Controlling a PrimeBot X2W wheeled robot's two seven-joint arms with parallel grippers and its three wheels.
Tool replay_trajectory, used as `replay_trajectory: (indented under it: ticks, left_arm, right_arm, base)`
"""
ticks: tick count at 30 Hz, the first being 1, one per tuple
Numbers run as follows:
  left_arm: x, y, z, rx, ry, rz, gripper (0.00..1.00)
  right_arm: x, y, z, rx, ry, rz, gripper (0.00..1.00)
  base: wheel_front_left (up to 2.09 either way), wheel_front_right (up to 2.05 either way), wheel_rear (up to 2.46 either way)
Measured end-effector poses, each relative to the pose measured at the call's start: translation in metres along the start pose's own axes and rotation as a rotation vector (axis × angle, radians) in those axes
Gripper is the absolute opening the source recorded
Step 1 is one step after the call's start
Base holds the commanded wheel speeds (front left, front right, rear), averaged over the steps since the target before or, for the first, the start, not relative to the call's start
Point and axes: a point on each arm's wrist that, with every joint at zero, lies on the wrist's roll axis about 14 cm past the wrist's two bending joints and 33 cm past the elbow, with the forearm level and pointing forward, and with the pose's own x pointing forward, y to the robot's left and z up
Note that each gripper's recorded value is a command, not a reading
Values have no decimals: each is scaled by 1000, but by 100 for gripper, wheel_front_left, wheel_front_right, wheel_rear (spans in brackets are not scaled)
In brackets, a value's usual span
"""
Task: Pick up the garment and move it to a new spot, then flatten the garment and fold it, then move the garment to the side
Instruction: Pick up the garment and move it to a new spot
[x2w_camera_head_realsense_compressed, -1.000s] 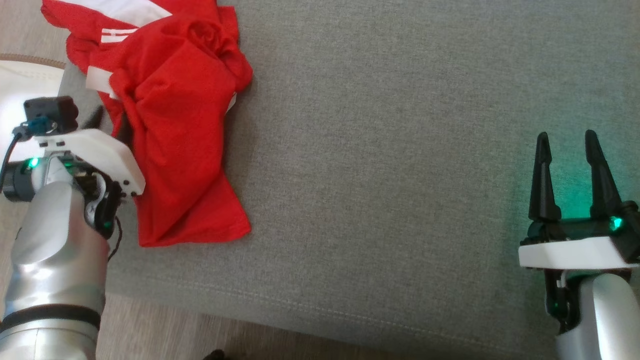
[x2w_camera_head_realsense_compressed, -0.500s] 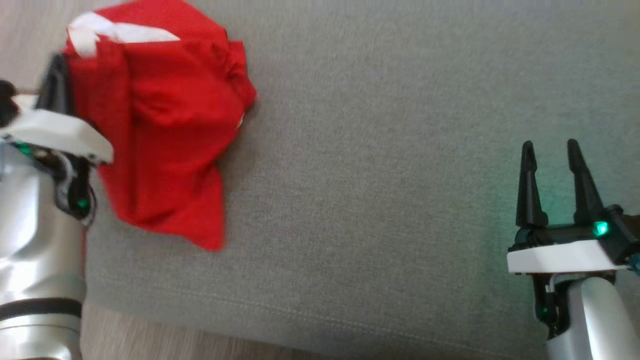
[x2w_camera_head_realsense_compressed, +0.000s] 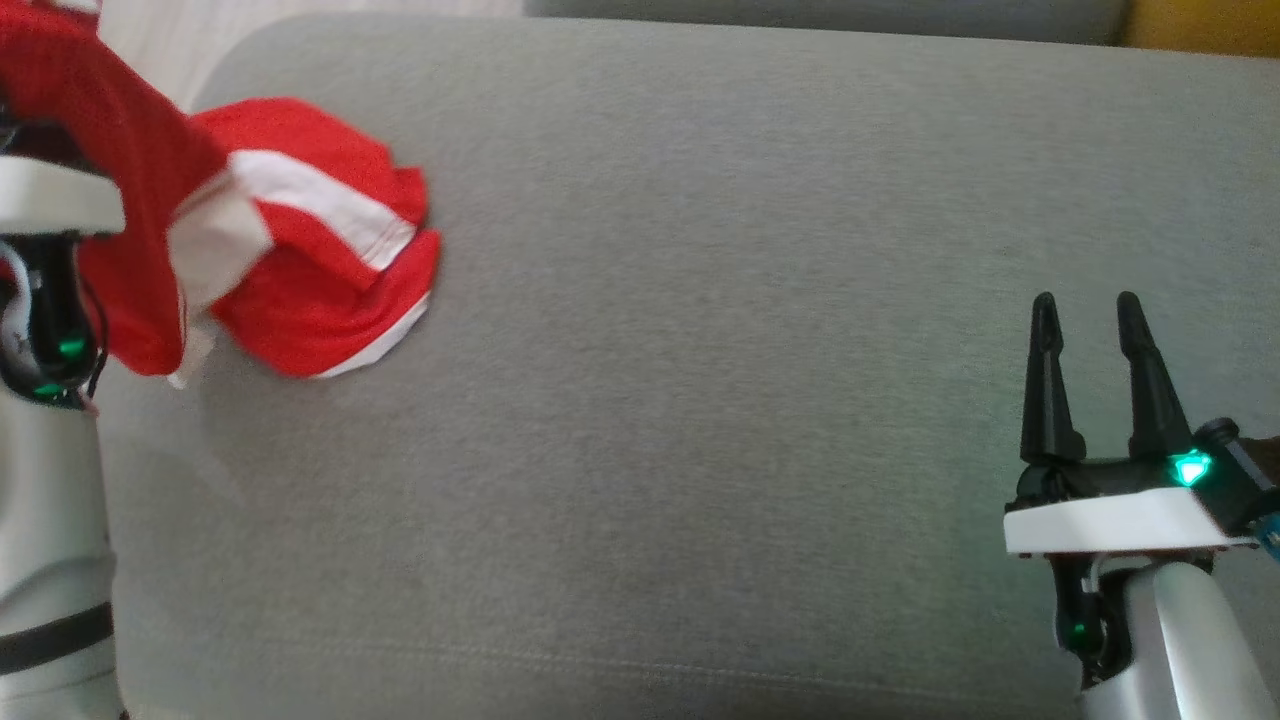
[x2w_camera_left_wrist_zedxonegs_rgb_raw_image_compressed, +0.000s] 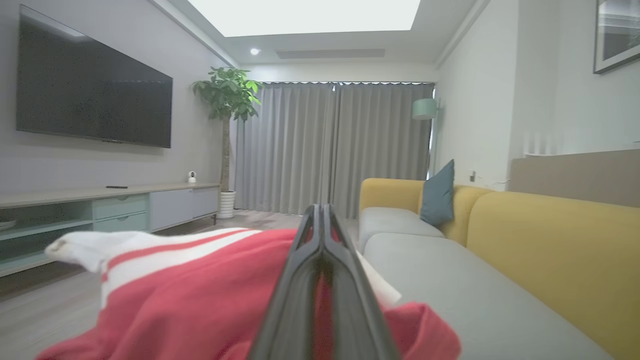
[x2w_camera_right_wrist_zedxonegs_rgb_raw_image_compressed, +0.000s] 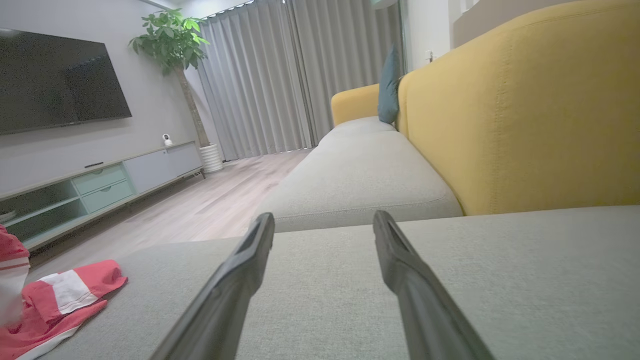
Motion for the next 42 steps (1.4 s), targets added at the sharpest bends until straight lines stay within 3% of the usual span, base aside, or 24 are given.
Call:
replay_trajectory:
  ticks: [11, 26, 27, 28, 34, 36, 42]
  left_arm:
    - [19, -119, 18, -91, -22, -246, 0]
    - [-43, -367, -38, -381, 174, -708, 0]
    - [-49, -381, -40, -396, 185, -738, 67]
    - [-56, -394, -42, -410, 195, -768, 100]
    - [-102, -447, -46, -526, 271, -890, 100]
    - [-102, -446, -53, -510, 283, -878, 100]
    - [-71, -402, -69, -424, 264, -748, 100]
  right_arm:
    - [-31, -41, 34, -2, -82, -133, 100]
    - [-89, -108, 83, -35, -204, -367, 100]
    - [-93, -110, 84, -35, -205, -379, 100]
    - [-97, -113, 84, -35, -204, -392, 100]
    - [-116, -129, 86, -53, -196, -462, 100]
    - [-116, -132, 85, -54, -195, -469, 100]
    - [-97, -121, 80, -50, -187, -414, 100]
  base:
    - [0, 0, 0]
    - [0, 0, 0]
    - [0, 0, 0]
    - [0, 0, 0]
    - [0, 0, 0]
    - [0, 0, 0]
    - [0, 0, 0]
